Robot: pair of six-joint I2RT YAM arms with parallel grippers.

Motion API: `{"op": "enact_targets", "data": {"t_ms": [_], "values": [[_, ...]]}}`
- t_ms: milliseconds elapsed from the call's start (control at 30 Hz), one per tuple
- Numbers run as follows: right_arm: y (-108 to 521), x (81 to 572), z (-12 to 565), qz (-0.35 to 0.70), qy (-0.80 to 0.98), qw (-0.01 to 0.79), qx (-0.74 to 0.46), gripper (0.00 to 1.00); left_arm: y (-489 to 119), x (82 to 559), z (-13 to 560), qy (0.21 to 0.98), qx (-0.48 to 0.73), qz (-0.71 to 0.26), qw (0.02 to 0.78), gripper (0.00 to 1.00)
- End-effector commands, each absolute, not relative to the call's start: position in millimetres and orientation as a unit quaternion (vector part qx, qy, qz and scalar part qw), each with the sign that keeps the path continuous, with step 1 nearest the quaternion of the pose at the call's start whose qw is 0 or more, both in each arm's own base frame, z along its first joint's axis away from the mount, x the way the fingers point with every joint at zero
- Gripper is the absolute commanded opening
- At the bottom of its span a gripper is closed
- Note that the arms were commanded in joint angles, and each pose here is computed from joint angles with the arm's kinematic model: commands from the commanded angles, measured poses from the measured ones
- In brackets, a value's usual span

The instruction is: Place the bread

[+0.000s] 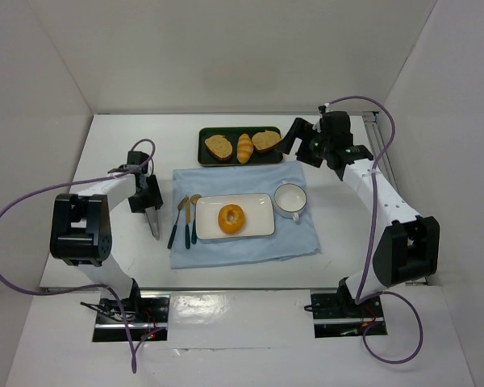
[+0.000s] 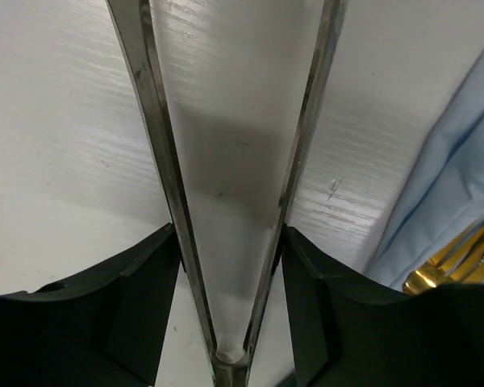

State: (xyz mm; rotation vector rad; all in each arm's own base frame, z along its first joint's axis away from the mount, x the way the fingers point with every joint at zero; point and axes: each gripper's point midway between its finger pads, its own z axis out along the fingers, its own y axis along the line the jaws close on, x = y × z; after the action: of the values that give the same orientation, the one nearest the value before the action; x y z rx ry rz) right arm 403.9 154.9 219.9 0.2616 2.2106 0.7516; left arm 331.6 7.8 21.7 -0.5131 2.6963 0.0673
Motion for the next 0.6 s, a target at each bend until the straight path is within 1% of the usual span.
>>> {"op": "enact_targets", "data": {"t_ms": [0,200,267,300,333,433,500,533,567], "values": [[147.8,406.6,250.8,0.308,0.847,0.422,0.101,0.97,12.2,352.8,25.0,0.957,-0.192,0.029,0.213,0.64],[144.7,407.3,251.1,0.309,0.846,0.422,0.103,0.97,18.2,355.5,6.9,0.964,-0.194,0.053,0.176,0.66],[146.1,406.4,251.4,0.313,0.846,0.42,0.101,0.97,21.6,350.9,0.2,0.966,-0.194,0.067,0.156,0.69],[144.3,407.6,251.0,0.308,0.846,0.423,0.104,0.97,21.6,350.2,-1.9,0.967,-0.193,0.068,0.15,0.73],[144.0,405.9,248.7,0.307,0.849,0.418,0.105,0.97,23.5,350.1,-1.7,0.967,-0.194,0.073,0.15,0.78],[140.6,406.0,245.7,0.296,0.852,0.419,0.106,0.97,23.2,351.3,1.3,0.965,-0.199,0.072,0.155,0.86],[140.2,408.0,243.3,0.29,0.856,0.417,0.098,0.97,23.2,351.3,1.3,0.965,-0.199,0.072,0.155,0.9],[140.1,407.3,236.3,0.286,0.863,0.404,0.101,0.98,23.2,352.5,3.7,0.965,-0.199,0.072,0.155,0.91],[140.6,410.0,236.5,0.286,0.863,0.404,0.101,0.98,26.0,352.5,3.7,0.963,-0.207,0.072,0.155,0.91]]}}
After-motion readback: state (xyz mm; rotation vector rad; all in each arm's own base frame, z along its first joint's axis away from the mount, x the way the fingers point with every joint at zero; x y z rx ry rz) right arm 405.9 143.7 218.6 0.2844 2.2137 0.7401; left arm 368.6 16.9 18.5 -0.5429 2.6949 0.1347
